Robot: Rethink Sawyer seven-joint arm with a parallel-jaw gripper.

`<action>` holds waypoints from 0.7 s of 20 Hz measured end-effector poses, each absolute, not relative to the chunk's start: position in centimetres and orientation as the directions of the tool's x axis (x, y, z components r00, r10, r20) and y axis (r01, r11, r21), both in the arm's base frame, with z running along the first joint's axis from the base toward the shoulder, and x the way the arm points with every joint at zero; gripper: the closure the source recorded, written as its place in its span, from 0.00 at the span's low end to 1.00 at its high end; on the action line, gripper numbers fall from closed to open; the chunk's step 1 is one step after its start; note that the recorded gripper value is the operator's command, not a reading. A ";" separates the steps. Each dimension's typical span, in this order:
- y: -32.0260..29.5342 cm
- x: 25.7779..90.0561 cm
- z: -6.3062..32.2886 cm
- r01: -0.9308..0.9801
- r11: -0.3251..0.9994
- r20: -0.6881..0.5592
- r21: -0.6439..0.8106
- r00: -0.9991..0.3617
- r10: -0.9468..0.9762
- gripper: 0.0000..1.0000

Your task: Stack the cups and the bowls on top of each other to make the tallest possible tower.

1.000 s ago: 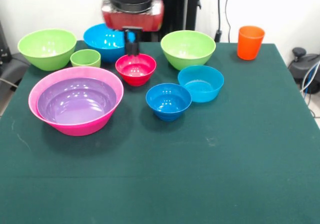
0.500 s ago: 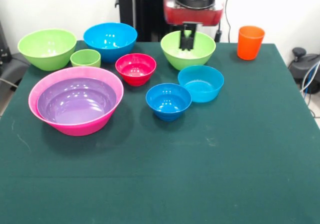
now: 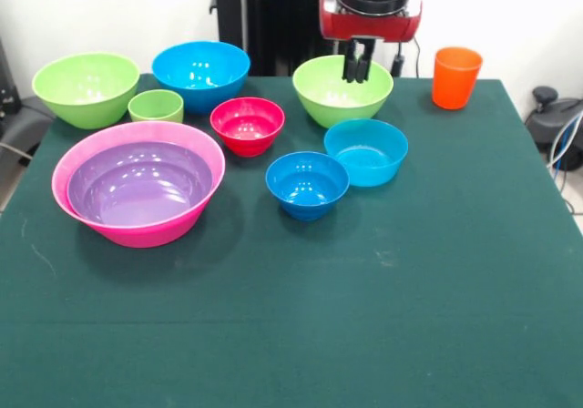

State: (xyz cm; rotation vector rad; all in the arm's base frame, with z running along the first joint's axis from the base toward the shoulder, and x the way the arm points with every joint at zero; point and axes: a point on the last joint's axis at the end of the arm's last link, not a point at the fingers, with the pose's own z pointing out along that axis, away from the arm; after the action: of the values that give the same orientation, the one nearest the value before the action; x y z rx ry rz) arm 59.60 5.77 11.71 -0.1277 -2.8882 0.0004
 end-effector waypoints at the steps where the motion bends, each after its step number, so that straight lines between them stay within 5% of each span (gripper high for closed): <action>1: 5.6 59.3 11.7 0.091 0.996 0.254 -0.013 -0.963 0.091 1.00; 14: -0.4 55.3 13.9 0.190 0.980 0.305 -0.063 -0.931 0.200 1.00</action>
State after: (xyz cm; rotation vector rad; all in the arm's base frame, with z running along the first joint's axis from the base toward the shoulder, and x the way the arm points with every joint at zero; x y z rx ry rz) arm 55.33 -0.43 13.94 -0.2840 -2.8122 0.0470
